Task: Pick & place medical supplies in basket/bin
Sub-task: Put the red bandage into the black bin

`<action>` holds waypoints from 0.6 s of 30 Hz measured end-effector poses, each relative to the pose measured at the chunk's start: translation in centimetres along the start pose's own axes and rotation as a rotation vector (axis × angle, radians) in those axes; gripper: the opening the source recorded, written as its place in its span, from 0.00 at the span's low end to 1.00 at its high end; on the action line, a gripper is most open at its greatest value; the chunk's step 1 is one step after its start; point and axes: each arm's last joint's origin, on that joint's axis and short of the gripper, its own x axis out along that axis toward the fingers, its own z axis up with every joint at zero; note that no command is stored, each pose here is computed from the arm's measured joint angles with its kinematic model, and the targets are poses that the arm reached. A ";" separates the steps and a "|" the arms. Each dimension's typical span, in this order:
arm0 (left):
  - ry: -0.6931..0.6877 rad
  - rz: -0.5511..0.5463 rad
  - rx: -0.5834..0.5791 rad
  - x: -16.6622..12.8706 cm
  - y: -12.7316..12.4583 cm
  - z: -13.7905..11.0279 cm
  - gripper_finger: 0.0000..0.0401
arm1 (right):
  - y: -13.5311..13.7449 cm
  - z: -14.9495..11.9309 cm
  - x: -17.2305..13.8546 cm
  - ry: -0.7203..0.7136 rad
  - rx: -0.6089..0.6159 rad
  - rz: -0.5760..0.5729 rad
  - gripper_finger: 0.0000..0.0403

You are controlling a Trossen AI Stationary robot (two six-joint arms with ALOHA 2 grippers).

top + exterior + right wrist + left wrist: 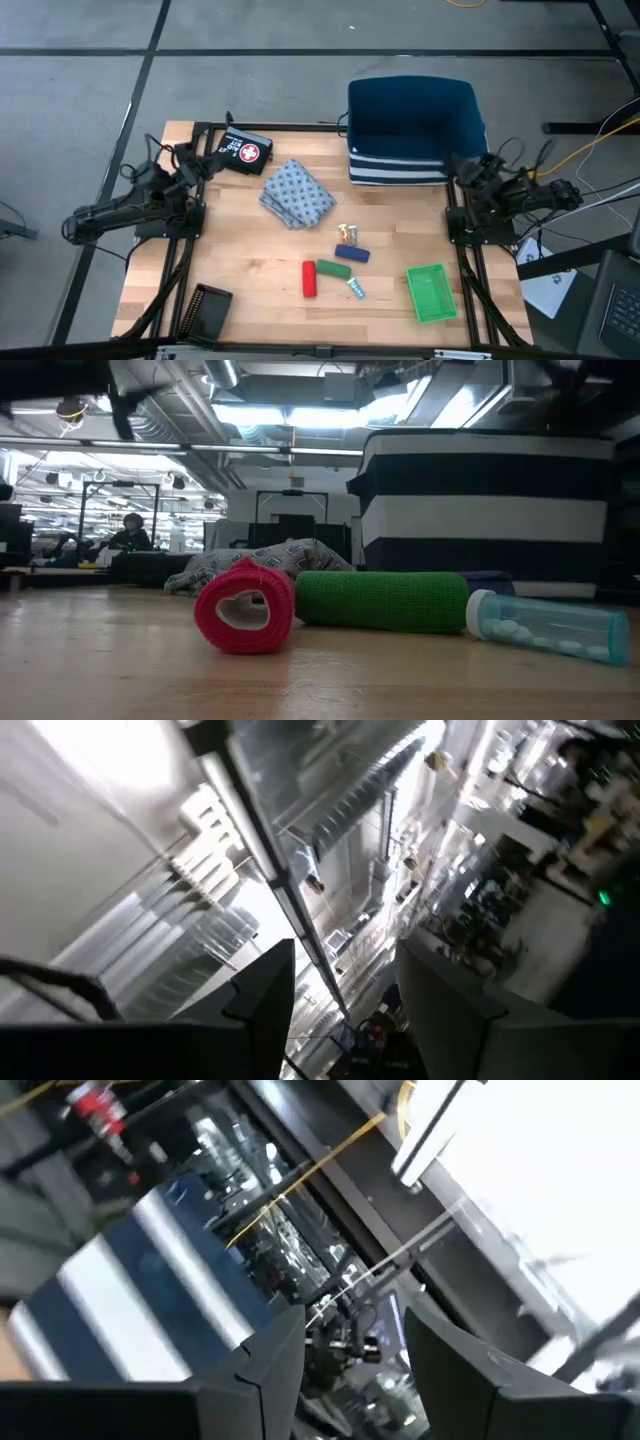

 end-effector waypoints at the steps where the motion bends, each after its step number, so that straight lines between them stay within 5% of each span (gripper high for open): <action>1: 0.013 -0.003 0.041 0.5 -0.9 0.5 0.43 | 0.7 0.3 0.6 0.001 -0.045 0.011 0.44; 8: 0.337 0.096 0.357 6.5 -6.4 2.5 0.43 | 4.5 2.0 4.2 0.011 -0.323 0.012 0.44; 18: 0.953 0.182 0.867 15.7 -9.0 -0.8 0.43 | 6.5 1.7 7.0 0.077 -0.374 -0.013 0.44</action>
